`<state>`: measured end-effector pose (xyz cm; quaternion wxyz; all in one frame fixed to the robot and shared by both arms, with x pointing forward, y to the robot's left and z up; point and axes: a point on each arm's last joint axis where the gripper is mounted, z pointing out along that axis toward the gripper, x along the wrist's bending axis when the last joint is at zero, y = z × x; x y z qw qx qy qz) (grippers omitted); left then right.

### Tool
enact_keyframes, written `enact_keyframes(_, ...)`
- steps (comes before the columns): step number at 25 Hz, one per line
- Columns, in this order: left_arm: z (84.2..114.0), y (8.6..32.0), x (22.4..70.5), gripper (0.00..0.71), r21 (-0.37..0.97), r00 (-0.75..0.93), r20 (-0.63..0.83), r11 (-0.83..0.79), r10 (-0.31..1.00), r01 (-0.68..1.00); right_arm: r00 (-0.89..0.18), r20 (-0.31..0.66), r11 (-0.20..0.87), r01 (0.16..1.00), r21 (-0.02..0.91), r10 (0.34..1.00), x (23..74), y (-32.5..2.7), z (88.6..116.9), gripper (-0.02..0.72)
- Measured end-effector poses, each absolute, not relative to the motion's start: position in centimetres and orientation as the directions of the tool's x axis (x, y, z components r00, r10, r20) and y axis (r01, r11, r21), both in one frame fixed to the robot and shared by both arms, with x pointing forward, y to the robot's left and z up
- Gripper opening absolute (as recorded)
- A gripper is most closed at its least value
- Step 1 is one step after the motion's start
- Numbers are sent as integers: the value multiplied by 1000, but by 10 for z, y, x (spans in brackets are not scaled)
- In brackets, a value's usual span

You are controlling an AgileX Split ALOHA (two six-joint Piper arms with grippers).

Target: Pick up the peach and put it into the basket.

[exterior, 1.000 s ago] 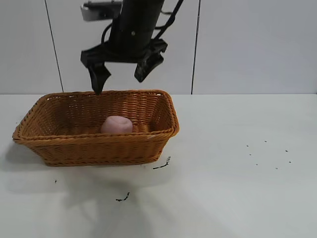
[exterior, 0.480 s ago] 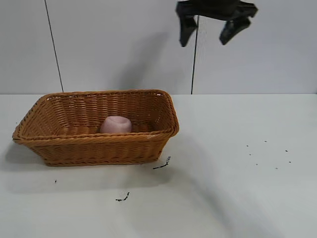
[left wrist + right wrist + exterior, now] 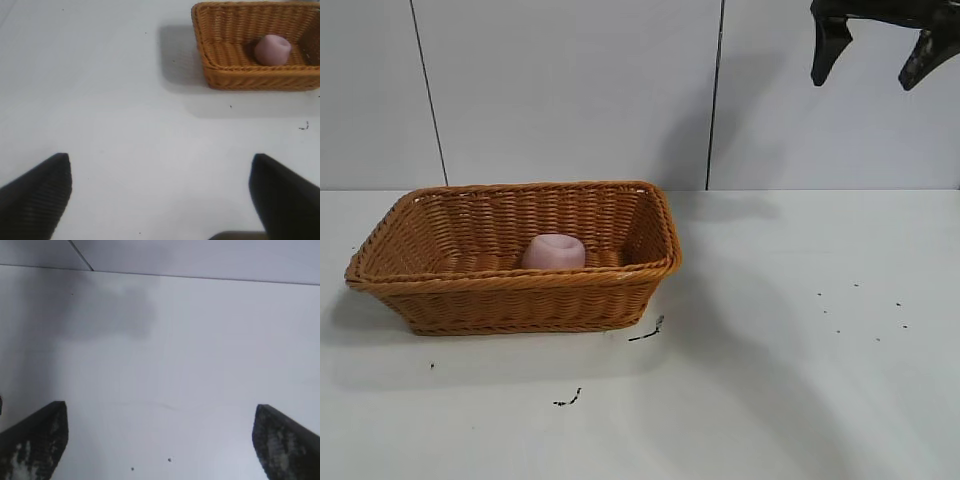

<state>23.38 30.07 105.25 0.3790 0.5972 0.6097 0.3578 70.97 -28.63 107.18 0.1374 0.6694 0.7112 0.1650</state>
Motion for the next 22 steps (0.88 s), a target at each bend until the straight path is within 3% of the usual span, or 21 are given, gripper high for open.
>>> enact_keyframes(7,1052,301,234,693,889,0,-35,31,999,457,-64,30,48,924,380,997,646,-287,1100,696)
enact_keyframes(13,1052,301,234,693,889,0,-35,31,999,457,-64,30,48,928,369,997,533,-289,1124,696)
enact_keyframes(18,1052,301,234,693,889,0,-35,31,999,457,-63,32,48,937,346,998,432,-291,1103,696)
enact_keyframes(22,1052,301,234,693,889,0,-35,31,999,457,-63,27,45,895,444,998,365,-292,1079,696)
